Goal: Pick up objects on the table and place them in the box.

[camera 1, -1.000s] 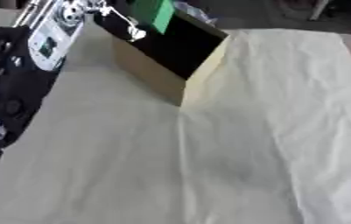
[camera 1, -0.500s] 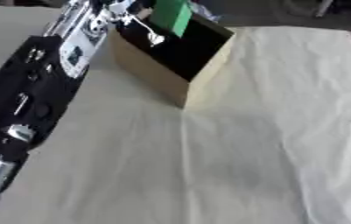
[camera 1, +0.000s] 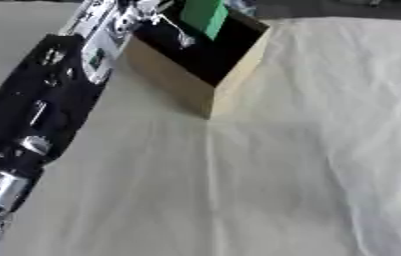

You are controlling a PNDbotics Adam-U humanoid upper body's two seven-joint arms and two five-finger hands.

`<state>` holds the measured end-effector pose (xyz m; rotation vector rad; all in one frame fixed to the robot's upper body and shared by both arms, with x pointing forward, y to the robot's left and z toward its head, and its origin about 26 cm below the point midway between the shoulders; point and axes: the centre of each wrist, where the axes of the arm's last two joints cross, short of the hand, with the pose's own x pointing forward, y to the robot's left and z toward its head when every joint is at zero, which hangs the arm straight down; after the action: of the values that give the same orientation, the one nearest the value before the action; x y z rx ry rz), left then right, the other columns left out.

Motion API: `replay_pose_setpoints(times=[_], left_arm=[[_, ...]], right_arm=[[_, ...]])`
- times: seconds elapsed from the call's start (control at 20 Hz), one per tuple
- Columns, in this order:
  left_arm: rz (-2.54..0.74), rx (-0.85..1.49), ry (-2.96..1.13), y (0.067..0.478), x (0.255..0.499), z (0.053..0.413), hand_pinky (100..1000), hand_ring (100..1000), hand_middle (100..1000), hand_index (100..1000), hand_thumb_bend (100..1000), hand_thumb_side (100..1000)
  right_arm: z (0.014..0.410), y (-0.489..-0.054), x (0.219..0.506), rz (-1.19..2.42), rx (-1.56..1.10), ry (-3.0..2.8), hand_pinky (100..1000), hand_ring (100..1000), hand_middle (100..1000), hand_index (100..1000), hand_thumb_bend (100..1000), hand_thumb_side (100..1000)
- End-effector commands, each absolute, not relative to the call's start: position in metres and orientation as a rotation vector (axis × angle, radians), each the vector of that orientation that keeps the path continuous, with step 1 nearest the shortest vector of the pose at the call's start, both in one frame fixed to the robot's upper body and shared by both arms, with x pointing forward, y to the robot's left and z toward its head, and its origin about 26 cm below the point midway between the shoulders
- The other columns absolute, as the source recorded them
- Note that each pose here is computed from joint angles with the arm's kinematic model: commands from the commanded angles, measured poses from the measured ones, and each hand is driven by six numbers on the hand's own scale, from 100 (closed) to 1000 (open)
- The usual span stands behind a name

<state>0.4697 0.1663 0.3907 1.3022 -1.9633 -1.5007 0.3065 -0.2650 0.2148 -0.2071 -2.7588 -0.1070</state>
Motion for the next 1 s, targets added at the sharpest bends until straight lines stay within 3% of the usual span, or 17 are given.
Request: replay_pose_setpoints(times=[0.05,0.3,0.35,0.45,0.5,0.55,0.6,0.7,0.8,1.0], left_arm=[[-1.516,1.326,-1.953,0.166,0.468,0.400,398,549,475,547,100,103],[-1.545,1.326,-1.909,0.167,0.471,0.395,411,556,505,577,100,100],[-1.560,1.325,-1.895,0.168,0.472,0.392,505,611,643,733,217,100],[-1.618,1.323,-1.844,0.169,0.475,0.387,549,665,705,783,286,140],[-1.637,1.319,-1.830,0.169,0.476,0.387,635,753,779,868,376,211],[-1.652,1.313,-1.820,0.170,0.475,0.387,640,758,784,873,387,218],[-1.660,1.310,-1.816,0.170,0.474,0.389,657,786,818,899,474,289],[-1.661,1.310,-1.821,0.171,0.472,0.393,677,807,831,909,550,359],[-1.645,1.312,-1.833,0.171,0.470,0.395,655,791,812,894,496,335],[-1.596,1.300,-1.888,0.171,0.467,0.399,646,793,829,908,494,353]], right_arm=[[0.222,-0.265,0.304,-0.116,-0.199,-2.784,799,706,585,819,100,900],[0.222,-0.265,0.304,-0.121,-0.202,-2.780,799,705,584,818,100,902],[0.222,-0.266,0.304,-0.122,-0.203,-2.779,799,705,583,818,100,901],[0.222,-0.266,0.304,-0.127,-0.206,-2.778,799,705,583,818,100,901],[0.222,-0.266,0.304,-0.129,-0.206,-2.776,799,704,582,818,100,902],[0.221,-0.266,0.304,-0.130,-0.207,-2.774,799,704,582,818,100,902],[0.221,-0.266,0.304,-0.132,-0.208,-2.772,799,704,581,818,100,903],[0.221,-0.267,0.303,-0.136,-0.211,-2.769,799,705,581,818,100,901],[0.221,-0.267,0.303,-0.138,-0.212,-2.769,799,705,581,818,100,900],[0.221,-0.267,0.303,-0.137,-0.214,-2.767,799,705,582,818,100,900]])
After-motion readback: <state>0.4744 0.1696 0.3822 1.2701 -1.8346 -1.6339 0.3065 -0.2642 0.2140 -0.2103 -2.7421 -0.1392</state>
